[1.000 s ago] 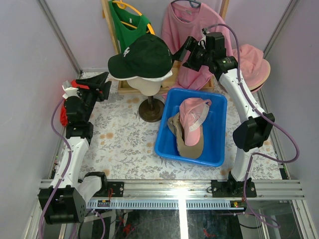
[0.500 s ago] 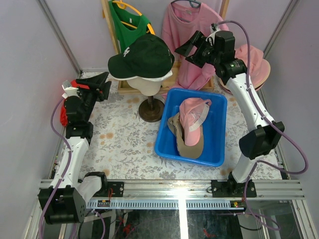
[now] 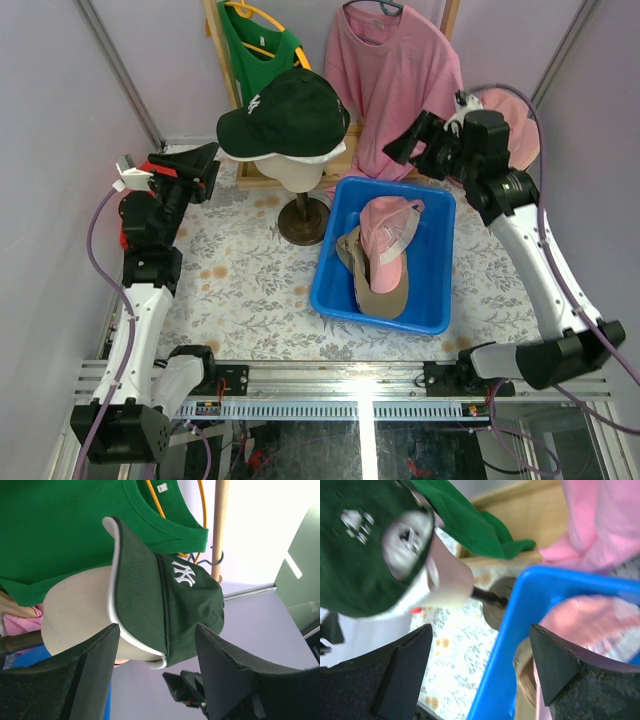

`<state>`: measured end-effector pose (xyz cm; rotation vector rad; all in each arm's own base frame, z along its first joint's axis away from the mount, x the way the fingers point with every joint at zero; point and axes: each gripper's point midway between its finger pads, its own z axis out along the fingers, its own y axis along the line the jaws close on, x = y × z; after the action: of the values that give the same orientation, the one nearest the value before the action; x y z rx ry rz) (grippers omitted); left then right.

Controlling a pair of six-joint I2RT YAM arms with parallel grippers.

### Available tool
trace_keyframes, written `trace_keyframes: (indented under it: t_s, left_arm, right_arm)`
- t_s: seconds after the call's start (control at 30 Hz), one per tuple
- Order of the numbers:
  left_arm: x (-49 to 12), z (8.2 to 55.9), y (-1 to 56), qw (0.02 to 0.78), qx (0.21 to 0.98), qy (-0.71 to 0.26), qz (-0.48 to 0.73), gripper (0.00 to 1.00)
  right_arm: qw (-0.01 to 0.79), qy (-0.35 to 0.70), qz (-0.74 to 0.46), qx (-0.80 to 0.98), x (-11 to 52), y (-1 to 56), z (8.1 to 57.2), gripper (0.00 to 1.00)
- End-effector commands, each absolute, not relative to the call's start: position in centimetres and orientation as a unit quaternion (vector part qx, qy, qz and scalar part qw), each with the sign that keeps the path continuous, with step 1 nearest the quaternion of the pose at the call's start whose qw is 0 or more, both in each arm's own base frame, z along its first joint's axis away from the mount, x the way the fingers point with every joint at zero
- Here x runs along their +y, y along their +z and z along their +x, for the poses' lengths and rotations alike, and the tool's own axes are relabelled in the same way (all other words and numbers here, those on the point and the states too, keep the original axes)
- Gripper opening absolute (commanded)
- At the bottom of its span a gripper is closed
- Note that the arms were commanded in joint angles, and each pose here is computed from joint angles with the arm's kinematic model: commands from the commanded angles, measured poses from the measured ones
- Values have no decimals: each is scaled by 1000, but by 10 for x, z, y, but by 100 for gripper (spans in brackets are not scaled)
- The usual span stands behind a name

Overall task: Stack the hats
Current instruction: Pick up the hat from the bin.

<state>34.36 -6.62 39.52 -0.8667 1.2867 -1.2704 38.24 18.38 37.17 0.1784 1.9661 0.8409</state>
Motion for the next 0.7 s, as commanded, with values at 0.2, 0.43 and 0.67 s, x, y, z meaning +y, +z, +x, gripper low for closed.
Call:
trace_keyframes:
  t_s: [0.2, 0.43, 0.67]
  left_arm:
    - [-92, 330, 400, 567, 584, -488, -315, 61]
    - [-104, 319, 393, 568, 607, -471, -295, 61]
    - [-109, 310, 391, 569, 612, -470, -284, 61]
  right_arm:
    - [405, 268, 22, 874, 177, 270, 302, 85]
    - [359, 268, 21, 894, 195, 220, 297, 84]
    - [338, 274, 39, 900, 212, 194, 323, 84]
